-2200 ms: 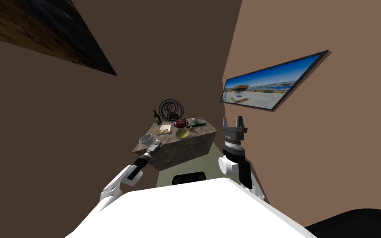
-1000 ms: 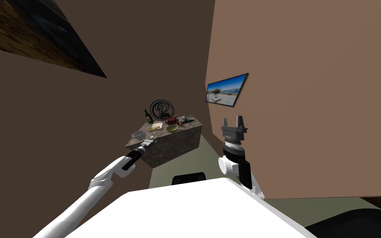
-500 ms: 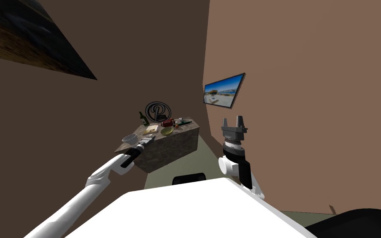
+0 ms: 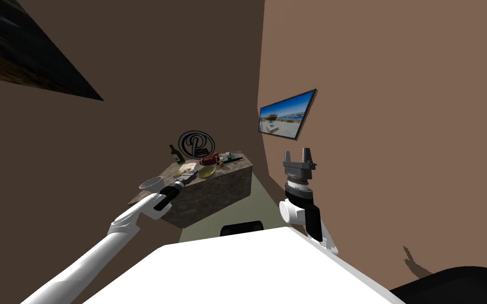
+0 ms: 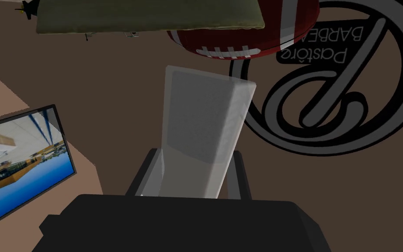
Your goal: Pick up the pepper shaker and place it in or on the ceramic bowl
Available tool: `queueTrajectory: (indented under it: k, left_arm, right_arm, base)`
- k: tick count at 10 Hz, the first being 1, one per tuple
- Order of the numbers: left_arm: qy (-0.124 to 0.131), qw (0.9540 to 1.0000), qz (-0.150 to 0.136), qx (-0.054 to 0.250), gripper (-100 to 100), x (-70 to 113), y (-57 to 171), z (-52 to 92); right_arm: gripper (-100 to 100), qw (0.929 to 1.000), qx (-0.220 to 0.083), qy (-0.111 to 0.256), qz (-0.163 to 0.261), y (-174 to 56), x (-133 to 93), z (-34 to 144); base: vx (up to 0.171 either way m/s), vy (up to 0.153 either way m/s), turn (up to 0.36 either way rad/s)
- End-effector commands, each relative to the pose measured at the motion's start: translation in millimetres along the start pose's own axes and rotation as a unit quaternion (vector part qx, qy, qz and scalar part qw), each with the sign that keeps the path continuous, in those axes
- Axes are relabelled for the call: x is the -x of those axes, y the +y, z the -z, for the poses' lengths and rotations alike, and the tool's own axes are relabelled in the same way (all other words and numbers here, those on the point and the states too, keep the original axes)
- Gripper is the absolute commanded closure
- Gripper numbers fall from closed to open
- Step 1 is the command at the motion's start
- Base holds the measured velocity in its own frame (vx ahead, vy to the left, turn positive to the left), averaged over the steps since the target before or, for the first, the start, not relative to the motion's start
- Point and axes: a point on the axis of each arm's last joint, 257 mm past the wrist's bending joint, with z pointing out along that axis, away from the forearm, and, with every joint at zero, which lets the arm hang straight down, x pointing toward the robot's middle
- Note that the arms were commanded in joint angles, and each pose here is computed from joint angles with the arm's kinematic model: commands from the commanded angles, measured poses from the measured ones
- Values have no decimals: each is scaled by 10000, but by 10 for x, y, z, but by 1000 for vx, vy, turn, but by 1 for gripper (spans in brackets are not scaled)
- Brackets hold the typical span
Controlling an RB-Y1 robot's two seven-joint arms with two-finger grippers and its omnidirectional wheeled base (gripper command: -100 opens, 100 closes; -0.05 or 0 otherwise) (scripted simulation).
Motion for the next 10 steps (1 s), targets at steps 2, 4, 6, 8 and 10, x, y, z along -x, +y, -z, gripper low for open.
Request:
queueTrajectory:
  k: [2,4,6,8,10]
  left_arm:
    - [-85,9996,277,1,100,129,-18,-15]
    - [-154,9986,499,-8,100,237,-37,-29]
    - [-155,9987,487,-11,100,233,-39,-31]
    - [-167,9986,504,-14,-100,248,-44,-35]
    - [-167,9986,504,-15,-100,248,-44,-35]
  right_arm:
    - [0,10000,0,0,0,0,0,0]
    - [0,10000,0,0,0,0,0,0]
    - [0,10000,0,0,0,0,0,0]
    - [0,10000,0,1,0,0,0,0]
    - [0,10000,0,1,0,0,0,-1]
  base:
    - [125,-77,2]
    - [140,-80,15]
    - [109,-75,9]
    - [10,-7,-1]
    - [0,0,0]
